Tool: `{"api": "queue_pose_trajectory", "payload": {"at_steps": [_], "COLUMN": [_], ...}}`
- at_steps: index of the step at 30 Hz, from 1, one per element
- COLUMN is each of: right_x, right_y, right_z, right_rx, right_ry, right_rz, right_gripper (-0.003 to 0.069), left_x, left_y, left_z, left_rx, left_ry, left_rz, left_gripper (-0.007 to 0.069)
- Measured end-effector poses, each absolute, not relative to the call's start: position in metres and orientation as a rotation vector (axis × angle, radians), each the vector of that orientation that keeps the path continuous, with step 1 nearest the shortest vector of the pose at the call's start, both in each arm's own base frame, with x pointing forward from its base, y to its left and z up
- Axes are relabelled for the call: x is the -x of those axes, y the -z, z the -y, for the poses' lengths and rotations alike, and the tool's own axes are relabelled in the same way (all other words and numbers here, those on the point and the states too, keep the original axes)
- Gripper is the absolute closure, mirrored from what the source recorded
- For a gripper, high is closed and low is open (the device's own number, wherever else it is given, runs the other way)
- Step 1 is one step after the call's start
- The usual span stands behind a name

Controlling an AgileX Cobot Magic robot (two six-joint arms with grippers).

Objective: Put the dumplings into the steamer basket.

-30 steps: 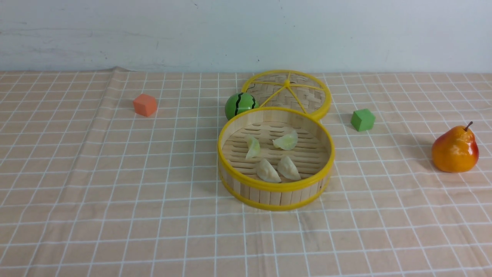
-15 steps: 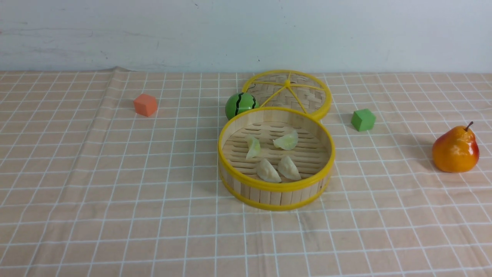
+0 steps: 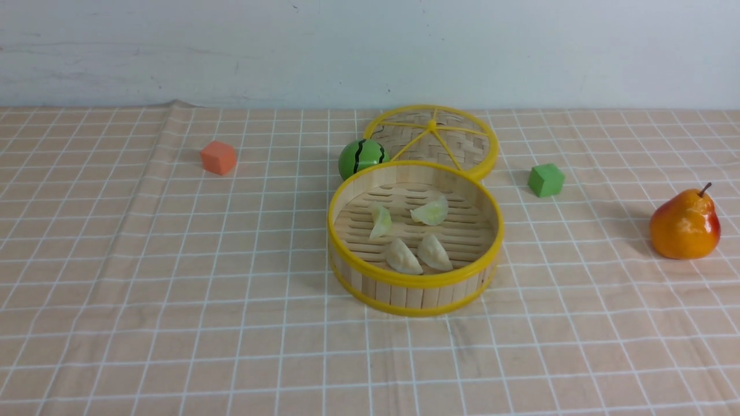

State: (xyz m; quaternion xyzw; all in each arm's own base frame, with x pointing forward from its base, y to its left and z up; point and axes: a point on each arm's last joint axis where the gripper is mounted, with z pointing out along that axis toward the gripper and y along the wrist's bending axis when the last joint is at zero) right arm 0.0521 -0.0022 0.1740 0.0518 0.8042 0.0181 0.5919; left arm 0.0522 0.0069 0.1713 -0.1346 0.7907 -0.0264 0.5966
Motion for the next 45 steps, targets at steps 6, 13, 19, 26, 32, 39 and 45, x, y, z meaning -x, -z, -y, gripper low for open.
{"api": "queue_pose_trajectory", "payload": {"at_steps": [6,13,19,26,32,39,45], "right_x": [-0.0521,-0.0521,-0.0521,-0.0521,-0.0521,-0.0521,-0.0521], "right_y": [-0.174,-0.174,-0.174,-0.174,-0.174,-0.174,-0.174], "right_z": [0.0022,0.0022,0.0022,0.0022,0.0022,0.0022,0.0022], "right_rx": [-0.12,-0.12,-0.12,-0.12,-0.12,-0.12,-0.12], "right_ry": [-0.042,-0.042,-0.042,-0.042,-0.042,-0.042,-0.042], "right_rz": [-1.87,-1.87,-1.87,-1.87,-1.87,-1.87,-1.87], "right_gripper": [0.0624,0.0619,0.0613,0.0608,0.0606,0.0596,0.0596], "left_x": [-0.0522,-0.0522,-0.0523,-0.0523,-0.0523,-0.0523,-0.0523], "left_y": [-0.1712,-0.1713,-0.1714,-0.1714,-0.1714,-0.1714,-0.1714], "left_z": [-0.0068,-0.0068,-0.0068,-0.0068,-0.0068,-0.0068,-0.0068], "left_rx": [0.313,0.313,0.312,0.312,0.313,0.313,0.313], "left_ry": [0.062,0.062,0.062,0.062,0.063,0.063,0.063], "left_rz": [-1.836,-1.834,-1.833,-1.833,-1.833,-1.833,-1.833], "left_gripper": [0.0639,0.0639,0.0639,0.0639,0.0639,0.0638,0.0636]}}
